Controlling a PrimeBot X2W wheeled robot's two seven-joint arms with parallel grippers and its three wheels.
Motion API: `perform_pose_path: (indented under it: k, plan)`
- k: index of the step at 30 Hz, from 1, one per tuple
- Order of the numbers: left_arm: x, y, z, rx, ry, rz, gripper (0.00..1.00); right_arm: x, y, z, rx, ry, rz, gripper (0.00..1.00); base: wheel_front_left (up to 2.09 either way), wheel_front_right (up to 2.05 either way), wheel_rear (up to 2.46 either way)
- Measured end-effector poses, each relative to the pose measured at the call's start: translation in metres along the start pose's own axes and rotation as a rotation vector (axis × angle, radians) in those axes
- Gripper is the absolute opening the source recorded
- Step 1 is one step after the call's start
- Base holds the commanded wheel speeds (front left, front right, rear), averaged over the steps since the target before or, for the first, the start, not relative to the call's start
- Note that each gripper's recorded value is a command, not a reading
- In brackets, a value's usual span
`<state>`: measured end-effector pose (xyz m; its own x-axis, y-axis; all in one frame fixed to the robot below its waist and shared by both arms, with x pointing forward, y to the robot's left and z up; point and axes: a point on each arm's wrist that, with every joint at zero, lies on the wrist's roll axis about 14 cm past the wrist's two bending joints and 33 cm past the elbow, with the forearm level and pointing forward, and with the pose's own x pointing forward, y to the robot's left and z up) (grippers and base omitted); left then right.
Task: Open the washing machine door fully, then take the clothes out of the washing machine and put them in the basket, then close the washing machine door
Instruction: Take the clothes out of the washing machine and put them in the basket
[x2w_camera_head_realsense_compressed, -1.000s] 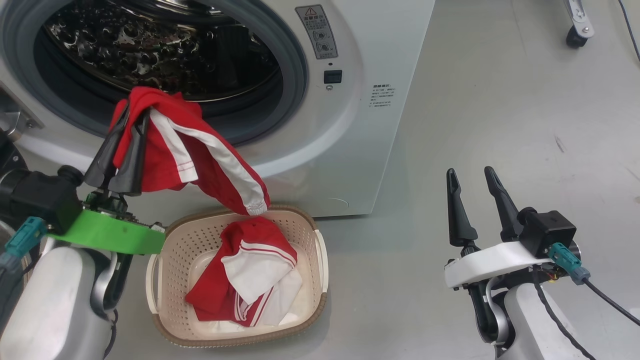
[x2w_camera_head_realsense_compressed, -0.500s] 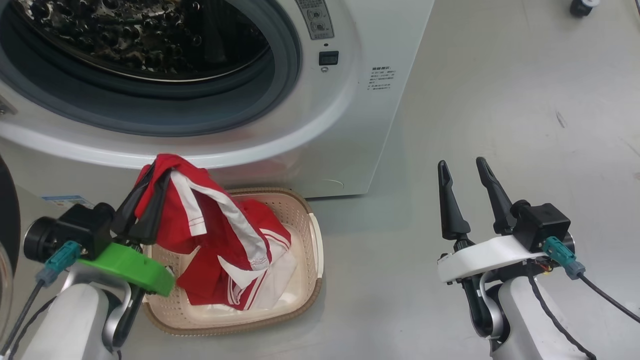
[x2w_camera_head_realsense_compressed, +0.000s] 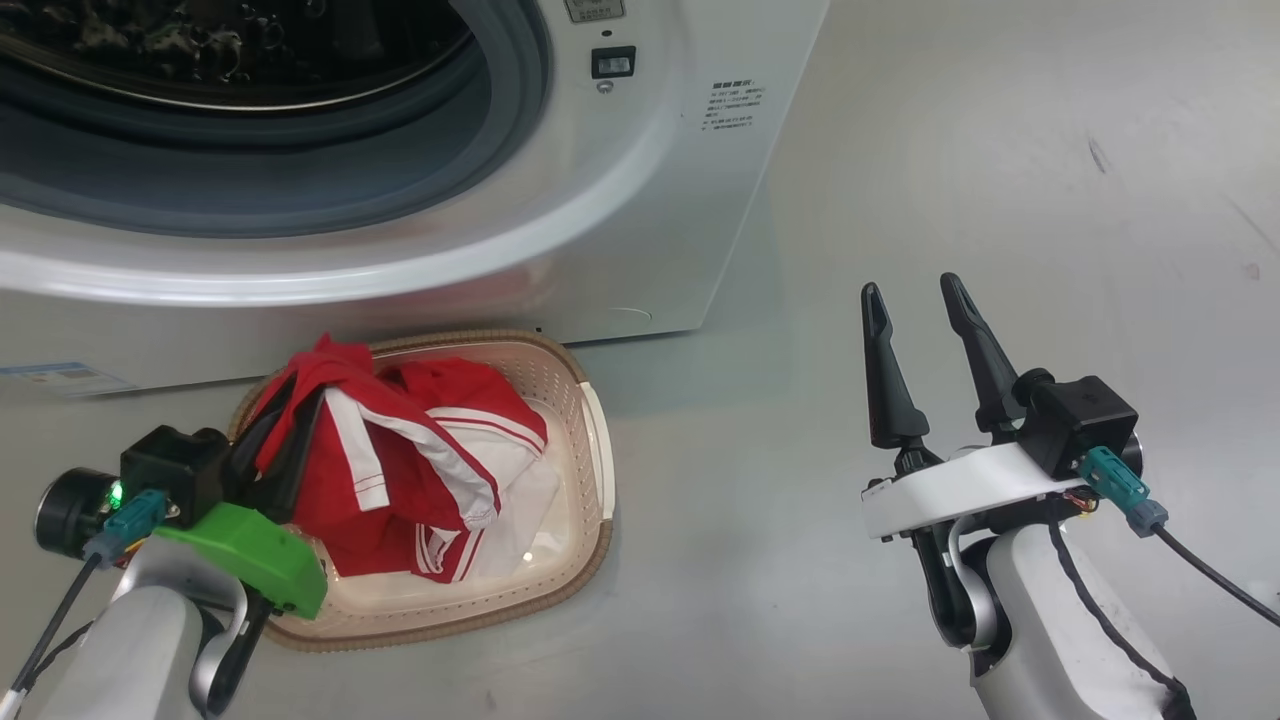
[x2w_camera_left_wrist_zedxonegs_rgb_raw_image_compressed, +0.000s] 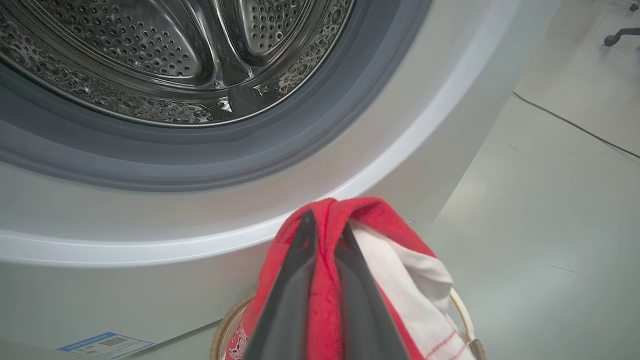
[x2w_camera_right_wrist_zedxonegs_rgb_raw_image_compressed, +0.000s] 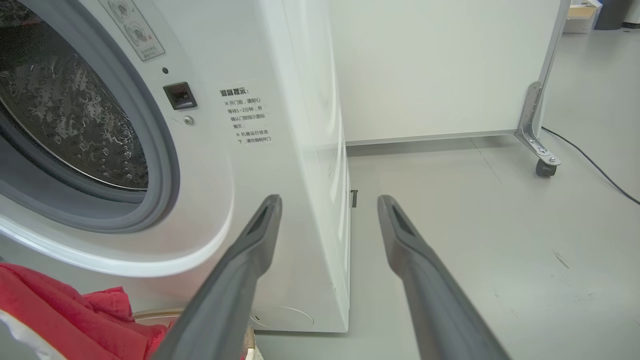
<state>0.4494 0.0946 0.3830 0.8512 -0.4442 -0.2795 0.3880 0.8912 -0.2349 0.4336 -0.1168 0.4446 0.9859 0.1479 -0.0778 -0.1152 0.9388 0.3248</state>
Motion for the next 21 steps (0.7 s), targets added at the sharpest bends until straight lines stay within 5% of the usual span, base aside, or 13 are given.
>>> perform_pose_path:
  k: [21]
  plan:
    - [0.021,0.010,-0.118,0.018,0.400,-0.039,0.00,0.004,-0.034,-0.016,-0.021,0.042,-0.095,1.00,0.00,0.00,0.00]
